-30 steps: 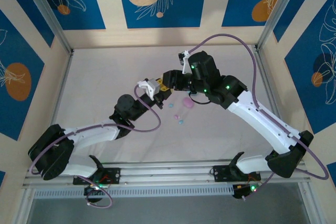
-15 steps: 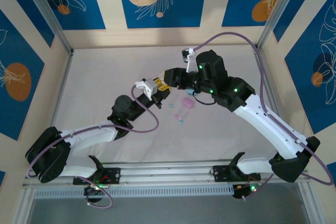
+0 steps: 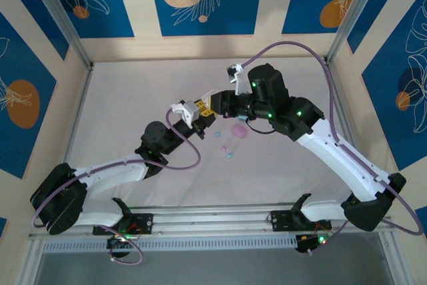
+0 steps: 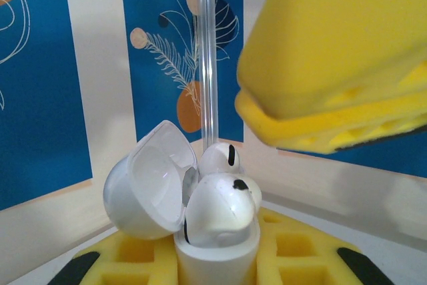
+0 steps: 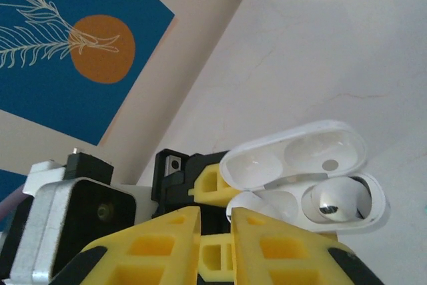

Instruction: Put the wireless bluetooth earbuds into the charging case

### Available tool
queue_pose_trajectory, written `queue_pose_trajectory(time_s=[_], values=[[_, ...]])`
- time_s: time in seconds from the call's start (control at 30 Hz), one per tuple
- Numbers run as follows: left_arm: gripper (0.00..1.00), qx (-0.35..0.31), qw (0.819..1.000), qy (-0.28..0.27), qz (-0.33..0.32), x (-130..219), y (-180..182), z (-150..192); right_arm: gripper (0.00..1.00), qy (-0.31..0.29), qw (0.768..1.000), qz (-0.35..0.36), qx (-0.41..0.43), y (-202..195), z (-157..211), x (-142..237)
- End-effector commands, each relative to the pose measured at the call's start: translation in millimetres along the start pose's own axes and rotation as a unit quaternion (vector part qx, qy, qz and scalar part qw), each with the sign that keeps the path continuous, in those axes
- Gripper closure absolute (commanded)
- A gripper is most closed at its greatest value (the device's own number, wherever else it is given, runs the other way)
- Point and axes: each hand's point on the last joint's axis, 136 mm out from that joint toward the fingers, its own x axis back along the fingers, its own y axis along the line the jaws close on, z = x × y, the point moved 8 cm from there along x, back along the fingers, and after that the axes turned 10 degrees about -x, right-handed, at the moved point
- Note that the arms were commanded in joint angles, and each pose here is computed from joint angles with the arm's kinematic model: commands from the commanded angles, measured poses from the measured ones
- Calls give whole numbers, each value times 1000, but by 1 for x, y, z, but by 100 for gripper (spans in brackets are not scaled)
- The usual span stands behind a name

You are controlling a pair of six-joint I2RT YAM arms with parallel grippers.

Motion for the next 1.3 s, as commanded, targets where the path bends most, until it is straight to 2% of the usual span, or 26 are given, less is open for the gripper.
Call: queue_pose_trajectory(time_s=[0.0,0.5,0.7,0.97,1.13,1.27], values=[[83,-5,1000,-25,13,1,-3,-15,81,18,1000,-8,4,4,-1,1],[82,-9,999,-26,28,0,-6,-17,79,-5,1000,26,-6,-9,-10,-9],[82,-10,999,-24,26,0,-5,-16,75,4,1000,-8,8,0,-9,-4],[82,-12,999,-17,24,1,-5,-14,73,-26,997,-62,37,13,-9,18],[82,-19,999,-14,47,-1,-9,-13,71,-84,996,-11,26,-1,-20,32],[82,-26,996,-15,87,0,-16,-17,64,-67,998,22,-5,-19,-38,35]])
